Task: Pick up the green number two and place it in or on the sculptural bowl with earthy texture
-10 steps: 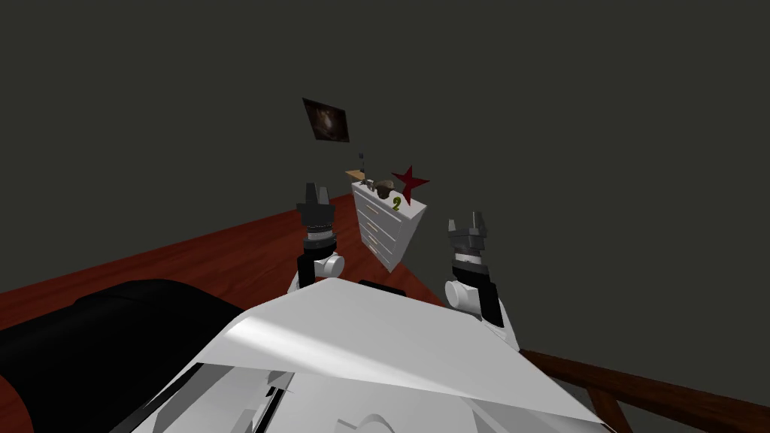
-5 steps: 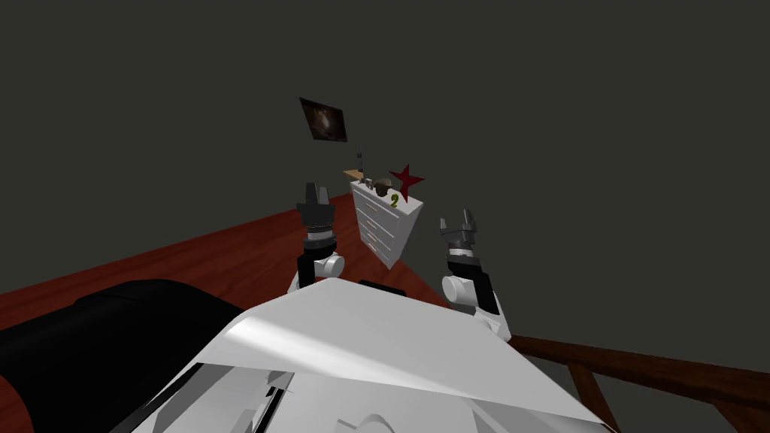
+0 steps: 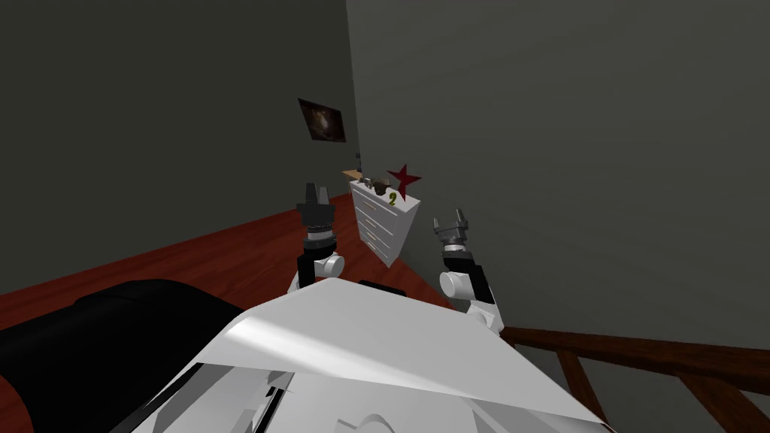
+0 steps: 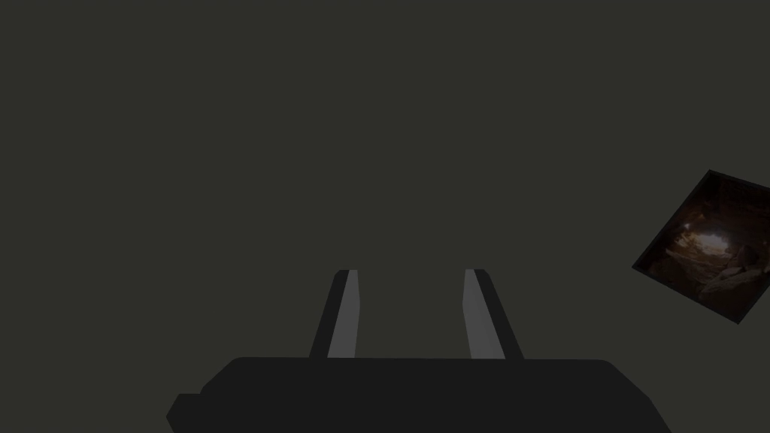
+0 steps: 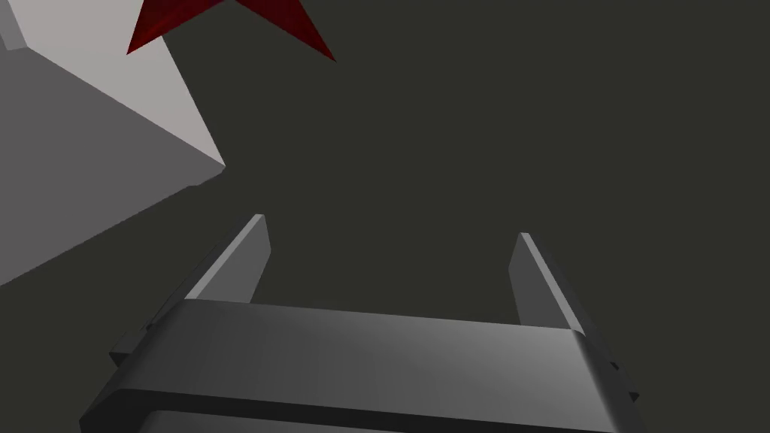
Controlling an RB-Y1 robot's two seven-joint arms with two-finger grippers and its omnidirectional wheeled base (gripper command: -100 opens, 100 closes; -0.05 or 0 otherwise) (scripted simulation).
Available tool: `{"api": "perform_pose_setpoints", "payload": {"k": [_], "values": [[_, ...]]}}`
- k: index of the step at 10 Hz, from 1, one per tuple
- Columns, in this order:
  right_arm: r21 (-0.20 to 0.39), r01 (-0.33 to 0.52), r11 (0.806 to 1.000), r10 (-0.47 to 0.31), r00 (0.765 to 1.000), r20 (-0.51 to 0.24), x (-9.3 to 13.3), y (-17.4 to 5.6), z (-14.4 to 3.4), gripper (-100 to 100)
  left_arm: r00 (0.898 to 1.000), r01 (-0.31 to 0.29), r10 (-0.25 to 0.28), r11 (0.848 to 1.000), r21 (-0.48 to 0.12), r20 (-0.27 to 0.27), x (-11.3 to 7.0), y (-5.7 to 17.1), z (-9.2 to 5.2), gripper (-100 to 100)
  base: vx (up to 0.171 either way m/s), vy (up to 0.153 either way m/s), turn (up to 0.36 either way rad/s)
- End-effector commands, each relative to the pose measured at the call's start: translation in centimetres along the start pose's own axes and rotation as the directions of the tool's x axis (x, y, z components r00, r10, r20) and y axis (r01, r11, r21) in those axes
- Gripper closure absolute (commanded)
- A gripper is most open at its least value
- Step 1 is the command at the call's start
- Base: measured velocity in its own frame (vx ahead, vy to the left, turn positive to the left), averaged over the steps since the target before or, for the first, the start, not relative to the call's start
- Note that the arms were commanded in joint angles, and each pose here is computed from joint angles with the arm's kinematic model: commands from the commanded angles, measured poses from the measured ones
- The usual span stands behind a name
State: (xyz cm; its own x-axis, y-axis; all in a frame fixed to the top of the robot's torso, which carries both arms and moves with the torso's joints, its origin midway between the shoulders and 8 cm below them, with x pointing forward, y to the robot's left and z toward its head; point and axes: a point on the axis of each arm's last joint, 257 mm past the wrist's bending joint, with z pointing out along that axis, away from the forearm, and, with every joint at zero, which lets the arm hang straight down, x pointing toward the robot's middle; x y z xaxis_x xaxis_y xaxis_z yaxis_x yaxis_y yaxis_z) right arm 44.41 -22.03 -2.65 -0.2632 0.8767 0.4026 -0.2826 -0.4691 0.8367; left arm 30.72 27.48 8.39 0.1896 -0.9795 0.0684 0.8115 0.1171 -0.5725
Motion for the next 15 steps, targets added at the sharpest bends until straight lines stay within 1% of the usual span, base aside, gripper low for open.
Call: {"api": "perform_pose_setpoints", "payload": {"k": [1, 2, 3, 4, 5, 6, 7, 8, 9, 10, 11, 12, 13, 15], "values": [[0.04, -0.081, 0.996, 0.081, 0.997, 0.004, 0.4, -1.2, 0.5, -100, 1.0, 0.0, 0.0, 1.0, 0.0, 0.0, 0.0, 0.0, 0.0, 0, -0.051, -0.019, -0.033], [0.063, -0.137, 0.989, 0.137, 0.991, 0.003, 0.9, -2.0, 1.0, -100, 1.0, 0.0, 0.0, 1.0, 0.0, 0.0, 0.0, 0.0, 0.0, 0, -0.056, -0.031, -0.055], [0.083, -0.149, 0.985, 0.148, 0.989, 0.014, 0.7, -2.5, 1.0, -100, 1.0, 0.0, 0.0, 1.0, 0.0, 0.0, 0.0, 0.0, 0.0, 0, -0.043, -0.025, -0.011], [0.109, -0.214, 0.971, 0.213, 0.977, 0.018, 1.2, -3.4, 1.4, -100, 1.0, 0.0, 0.0, 1.0, 0.0, 0.0, 0.0, 0.0, 0.0, 0, -0.03, -0.026, -0.027], [0.122, -0.214, 0.969, 0.212, 0.977, 0.025, 1.0, -3.7, 1.4, -100, 1.0, 0.0, 0.0, 1.0, 0.0, 0.0, 0.0, 0.0, 0.0, 0, -0.021, -0.021, -0.011], [0.152, -0.275, 0.95, 0.273, 0.961, 0.033, 1.5, -4.7, 1.8, -100, 1.0, 0.0, 0.0, 1.0, 0.0, 0.0, 0.0, 0.0, 0.0, 0, -0.015, -0.025, -0.022], [0.161, -0.275, 0.948, 0.272, 0.962, 0.04, 1.5, -5.0, 1.7, -100, 1.0, 0.0, 0.0, 1.0, 0.0, 0.0, 0.0, 0.0, 0.0, 0, -0.007, -0.022, -0.009], [0.188, -0.331, 0.925, 0.329, 0.943, 0.048, 2.0, -5.8, 2.1, -100, 1.0, 0.0, 0.0, 1.0, 0.0, 0.0, 0.0, 0.0, 0.0, 0, 0.002, -0.024, -0.016], [0.2, -0.331, 0.922, 0.327, 0.943, 0.056, 1.9, -6.2, 2.0, -100, 1.0, 0.0, 0.0, 1.0, 0.0, 0.0, 0.0, 0.0, 0.0, 0, 0.005, -0.021, -0.004], [0.23, -0.384, 0.894, 0.379, 0.923, 0.068, 2.5, -7.1, 2.3, -100, 1.0, 0.0, 0.0, 1.0, 0.0, 0.0, 0.0, 0.0, 0.0, 0, 0.01, -0.025, -0.009], [0.239, -0.384, 0.892, 0.377, 0.923, 0.074, 2.4, -7.4, 2.2, -100, 1.0, 0.0, 0.0, 1.0, 0.0, 0.0, 0.0, 0.0, 0.0, 0, 0.011, -0.023, -0.001], [0.273, -0.431, 0.86, 0.423, 0.901, 0.091, 3.1, -8.5, 2.4, -100, 1.0, 0.0, 0.0, 1.0, 0.0, 0.0, 0.0, 0.0, 0.0, 0, 0.024, -0.025, -0.002], [0.276, -0.431, 0.859, 0.423, 0.901, 0.093, 3.0, -8.6, 2.4, -100, 1.0, 0.0, 0.0, 1.0, 0.0, 0.0, 0.0, 0.0, 0.0, 0, 0.023, -0.02, 0.003], [0.338, -0.513, 0.789, 0.504, 0.855, 0.123, 4.5, -10.3, 2.7, -100, 1.0, 0.0, 0.0, 1.0, 0.0, 0.0, 0.0, 0.0, 0.0, 0, 0.047, -0.033, 0.013]]}}
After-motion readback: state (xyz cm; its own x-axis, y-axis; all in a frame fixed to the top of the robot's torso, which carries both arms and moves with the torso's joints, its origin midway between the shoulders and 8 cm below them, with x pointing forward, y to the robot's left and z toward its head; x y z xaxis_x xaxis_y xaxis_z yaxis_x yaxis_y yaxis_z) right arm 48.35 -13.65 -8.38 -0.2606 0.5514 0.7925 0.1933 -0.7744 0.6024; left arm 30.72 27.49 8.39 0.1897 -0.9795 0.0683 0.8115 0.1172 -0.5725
